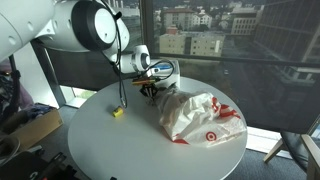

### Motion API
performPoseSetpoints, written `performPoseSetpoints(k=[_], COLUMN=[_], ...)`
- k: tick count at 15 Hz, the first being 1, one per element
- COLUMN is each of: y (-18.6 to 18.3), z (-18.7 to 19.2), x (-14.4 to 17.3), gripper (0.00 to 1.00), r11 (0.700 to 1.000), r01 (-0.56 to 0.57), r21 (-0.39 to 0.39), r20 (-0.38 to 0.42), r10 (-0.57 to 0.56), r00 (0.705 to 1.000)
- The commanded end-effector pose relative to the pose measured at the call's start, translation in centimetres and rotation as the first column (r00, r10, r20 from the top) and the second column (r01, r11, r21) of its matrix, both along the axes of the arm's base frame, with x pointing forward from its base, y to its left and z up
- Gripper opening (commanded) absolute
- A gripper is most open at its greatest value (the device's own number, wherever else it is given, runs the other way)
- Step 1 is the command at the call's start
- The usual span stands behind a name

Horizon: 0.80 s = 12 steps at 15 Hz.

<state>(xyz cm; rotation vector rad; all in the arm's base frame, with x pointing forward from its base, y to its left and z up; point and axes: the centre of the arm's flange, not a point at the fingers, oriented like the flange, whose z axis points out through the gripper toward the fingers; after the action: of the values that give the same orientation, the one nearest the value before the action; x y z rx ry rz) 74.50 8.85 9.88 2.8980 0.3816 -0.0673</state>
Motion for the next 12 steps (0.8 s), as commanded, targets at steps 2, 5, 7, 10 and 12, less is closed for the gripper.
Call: performPoseSetpoints(k=[2, 5, 7, 10, 12], y=[-0.2, -1.1, -1.9, -3.6, -5.0], z=[8.7, 13.9, 17.6, 23.1, 26.7], x=[-4.4, -5.5, -6.4, -8.1, -9.4], gripper=[0.02, 0.02, 0.02, 0.02, 0.02], r11=[0.997, 0.994, 0.991, 0.974, 0.956], r01=[0.045, 0.091, 0.130, 0.221, 0.288], r21=[0.063, 0.051, 0.041, 0.041, 0.052], r20=[-0.084, -0.046, 0.032, 0.158, 0.242], r10=[-0.040, -0.089, -0.132, -0.225, -0.292], r00=[0.996, 0.995, 0.991, 0.961, 0.925])
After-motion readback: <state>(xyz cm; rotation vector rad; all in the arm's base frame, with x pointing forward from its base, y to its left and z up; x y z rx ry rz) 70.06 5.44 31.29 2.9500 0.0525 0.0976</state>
